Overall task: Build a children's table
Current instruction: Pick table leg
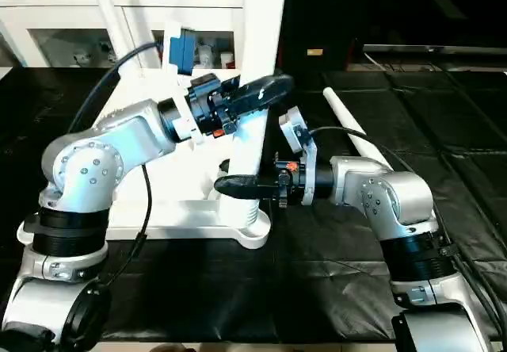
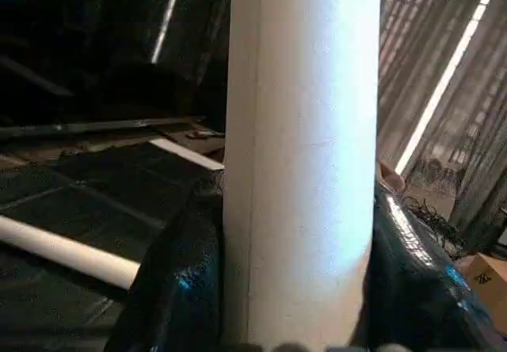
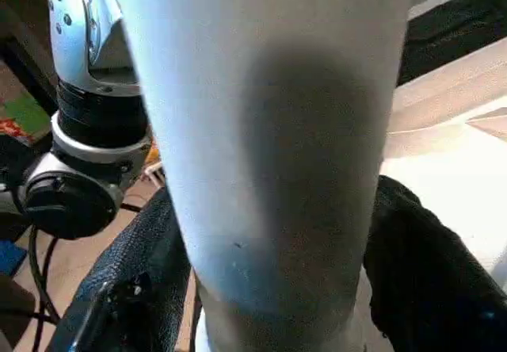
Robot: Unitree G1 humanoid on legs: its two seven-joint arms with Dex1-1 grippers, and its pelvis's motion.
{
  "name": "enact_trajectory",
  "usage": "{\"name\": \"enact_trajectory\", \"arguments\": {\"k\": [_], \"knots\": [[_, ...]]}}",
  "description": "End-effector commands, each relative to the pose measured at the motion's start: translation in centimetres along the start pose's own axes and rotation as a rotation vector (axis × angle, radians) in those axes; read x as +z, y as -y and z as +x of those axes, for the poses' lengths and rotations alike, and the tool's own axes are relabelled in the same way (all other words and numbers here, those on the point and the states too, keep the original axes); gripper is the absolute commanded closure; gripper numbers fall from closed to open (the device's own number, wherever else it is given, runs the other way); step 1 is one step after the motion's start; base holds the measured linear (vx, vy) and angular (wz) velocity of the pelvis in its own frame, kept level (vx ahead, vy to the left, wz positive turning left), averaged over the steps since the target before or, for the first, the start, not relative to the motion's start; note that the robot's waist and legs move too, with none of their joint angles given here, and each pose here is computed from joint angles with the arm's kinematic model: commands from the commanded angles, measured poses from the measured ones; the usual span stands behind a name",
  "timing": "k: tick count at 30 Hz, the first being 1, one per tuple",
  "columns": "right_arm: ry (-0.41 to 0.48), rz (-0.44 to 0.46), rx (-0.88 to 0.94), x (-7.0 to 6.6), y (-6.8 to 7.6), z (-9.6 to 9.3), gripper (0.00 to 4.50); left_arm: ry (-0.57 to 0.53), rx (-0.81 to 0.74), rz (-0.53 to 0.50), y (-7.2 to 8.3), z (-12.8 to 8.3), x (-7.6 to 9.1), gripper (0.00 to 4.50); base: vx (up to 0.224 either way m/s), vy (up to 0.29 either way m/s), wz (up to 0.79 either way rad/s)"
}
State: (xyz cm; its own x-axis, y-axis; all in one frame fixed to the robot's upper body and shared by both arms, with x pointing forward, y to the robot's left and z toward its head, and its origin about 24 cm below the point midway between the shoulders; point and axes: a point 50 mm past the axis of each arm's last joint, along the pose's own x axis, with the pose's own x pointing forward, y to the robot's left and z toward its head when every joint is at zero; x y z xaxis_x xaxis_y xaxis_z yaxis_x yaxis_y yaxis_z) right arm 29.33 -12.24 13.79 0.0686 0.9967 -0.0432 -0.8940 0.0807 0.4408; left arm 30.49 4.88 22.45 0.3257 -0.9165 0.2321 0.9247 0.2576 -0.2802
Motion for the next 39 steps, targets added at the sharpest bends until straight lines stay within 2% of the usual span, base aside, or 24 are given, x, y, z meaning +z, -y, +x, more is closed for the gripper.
{"name": "enact_trajectory", "arguments": {"k": [1, 11, 17, 18, 21, 24, 25, 33, 35, 39], "knots": [[-0.006, -0.002, 0.024, 0.0, -0.4, 0.3, 1.73, -0.002, -0.036, 0.023, 0.6, 0.3, 0.5, 2.68, 0.0, 0.0, 0.0], [-0.009, 0.004, 0.006, -0.2, -0.1, 0.1, 2.4, -0.01, -0.059, 0.026, 0.8, 0.3, 0.5, 2.68, 0.0, 0.0, 0.0], [0.048, 0.007, -0.011, 0.0, 0.2, 0.4, 2.48, -0.014, -0.059, 0.022, 1.2, 0.5, 0.4, 2.68, 0.0, 0.0, 0.0], [0.05, 0.008, -0.01, -0.1, 0.1, 0.5, 2.49, -0.005, -0.063, 0.013, 1.2, 0.6, 0.5, 2.12, 0.0, 0.0, 0.0], [0.053, 0.002, -0.003, -0.3, -0.1, 0.7, 2.5, 0.02, -0.087, 0.013, 1.5, 0.7, 0.9, 1.92, 0.0, 0.0, 0.0], [0.082, 0.001, -0.008, -0.3, -0.1, 0.8, 2.55, 0.075, -0.084, 0.032, 1.7, 0.9, 1.5, 1.53, 0.0, 0.0, 0.0], [0.082, 0.006, -0.011, -0.5, -0.1, 0.9, 2.55, 0.118, -0.06, 0.004, 1.5, 0.9, 1.9, 1.5, 0.0, 0.0, 0.0], [0.126, 0.004, -0.036, -0.8, -0.1, 1.2, 2.55, 0.169, -0.085, -0.039, 1.8, 0.9, 2.6, 1.5, 0.0, 0.0, 0.0], [0.207, -0.017, -0.137, -0.4, 0.5, 1.2, 2.55, 0.222, -0.074, -0.044, 1.8, 1.0, 3.2, 1.5, 0.0, 0.0, 0.0], [0.228, -0.034, -0.253, -0.2, 1.2, 0.8, 2.56, 0.29, -0.034, -0.026, 1.2, 0.2, 4.1, 1.5, 0.0, 0.0, 0.0]]}}
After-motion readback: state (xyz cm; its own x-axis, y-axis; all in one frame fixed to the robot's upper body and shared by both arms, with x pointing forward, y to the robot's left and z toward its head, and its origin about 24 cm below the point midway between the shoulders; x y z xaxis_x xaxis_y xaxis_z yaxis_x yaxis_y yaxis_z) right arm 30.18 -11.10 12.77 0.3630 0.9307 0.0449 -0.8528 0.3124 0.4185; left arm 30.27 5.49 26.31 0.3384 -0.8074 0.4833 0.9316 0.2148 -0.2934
